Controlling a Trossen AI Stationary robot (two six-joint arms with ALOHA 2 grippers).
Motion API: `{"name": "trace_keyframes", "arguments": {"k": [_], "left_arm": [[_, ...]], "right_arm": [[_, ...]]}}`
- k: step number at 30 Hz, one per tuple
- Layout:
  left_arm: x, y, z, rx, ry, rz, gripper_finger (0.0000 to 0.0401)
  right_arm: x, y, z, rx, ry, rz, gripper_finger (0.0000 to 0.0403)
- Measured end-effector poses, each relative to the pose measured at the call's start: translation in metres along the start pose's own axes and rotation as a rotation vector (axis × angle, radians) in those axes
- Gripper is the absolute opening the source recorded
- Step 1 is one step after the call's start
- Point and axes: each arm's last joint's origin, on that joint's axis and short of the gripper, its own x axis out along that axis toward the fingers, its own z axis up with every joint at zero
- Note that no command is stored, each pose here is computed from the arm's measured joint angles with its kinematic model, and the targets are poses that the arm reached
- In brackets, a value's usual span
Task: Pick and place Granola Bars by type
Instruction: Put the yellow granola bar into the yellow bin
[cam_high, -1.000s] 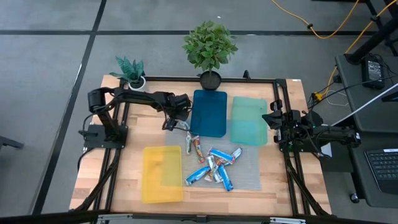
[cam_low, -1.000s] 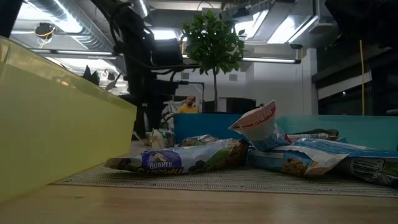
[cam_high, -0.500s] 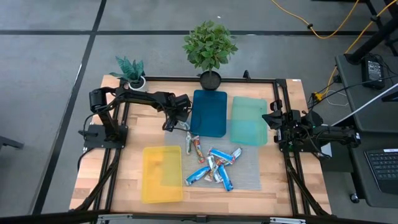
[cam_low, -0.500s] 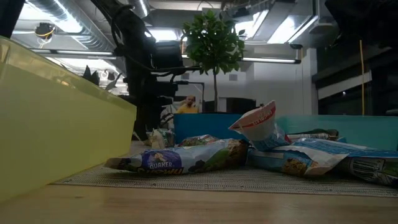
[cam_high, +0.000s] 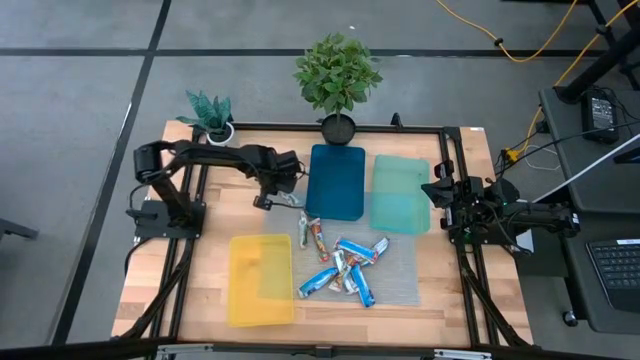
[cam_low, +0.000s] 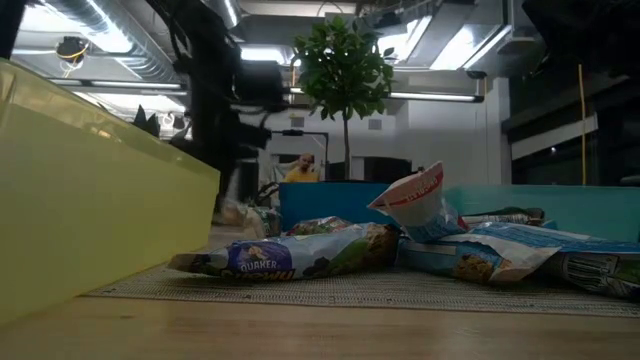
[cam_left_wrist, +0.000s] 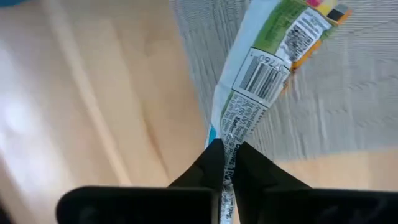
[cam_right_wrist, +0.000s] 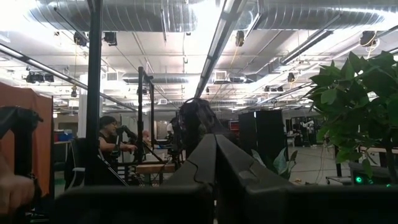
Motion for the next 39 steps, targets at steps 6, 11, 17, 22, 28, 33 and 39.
{"name": "trace_keyframes", "arguments": {"k": [6,11,17,22,28,33,39], "left_arm": [[-0.076,0.000,-0.014,-0.087,-0.166,0.086,0.0015],[-0.161,-0.001,-0.026,-0.231,-0.597,0.110,0.0006],[-0.234,-0.014,-0.054,-0.331,-1.081,0.112,0.0007],[-0.263,-0.028,-0.072,-0.368,-1.261,0.093,0.0004],[-0.272,-0.041,-0.076,-0.424,-1.322,-0.022,0.0004],[-0.275,-0.059,-0.058,-0.456,-1.357,-0.299,0.0005],[-0.267,-0.096,-0.026,-0.582,-1.238,-0.502,0.0004]], "right_arm": [[0.000,0.000,0.000,0.000,0.001,-0.001,0.0010],[0.000,0.000,0.000,-0.001,0.001,-0.003,0.0010],[0.000,-0.001,0.000,-0.001,-0.001,-0.030,0.0010],[0.000,-0.001,0.000,-0.002,-0.002,-0.031,0.0010],[0.000,-0.001,0.001,-0.030,-0.005,-0.029,0.0010],[0.000,-0.001,0.001,-0.028,-0.008,-0.026,0.0010],[0.000,-0.001,0.001,-0.028,-0.016,-0.025,0.0010]]}}
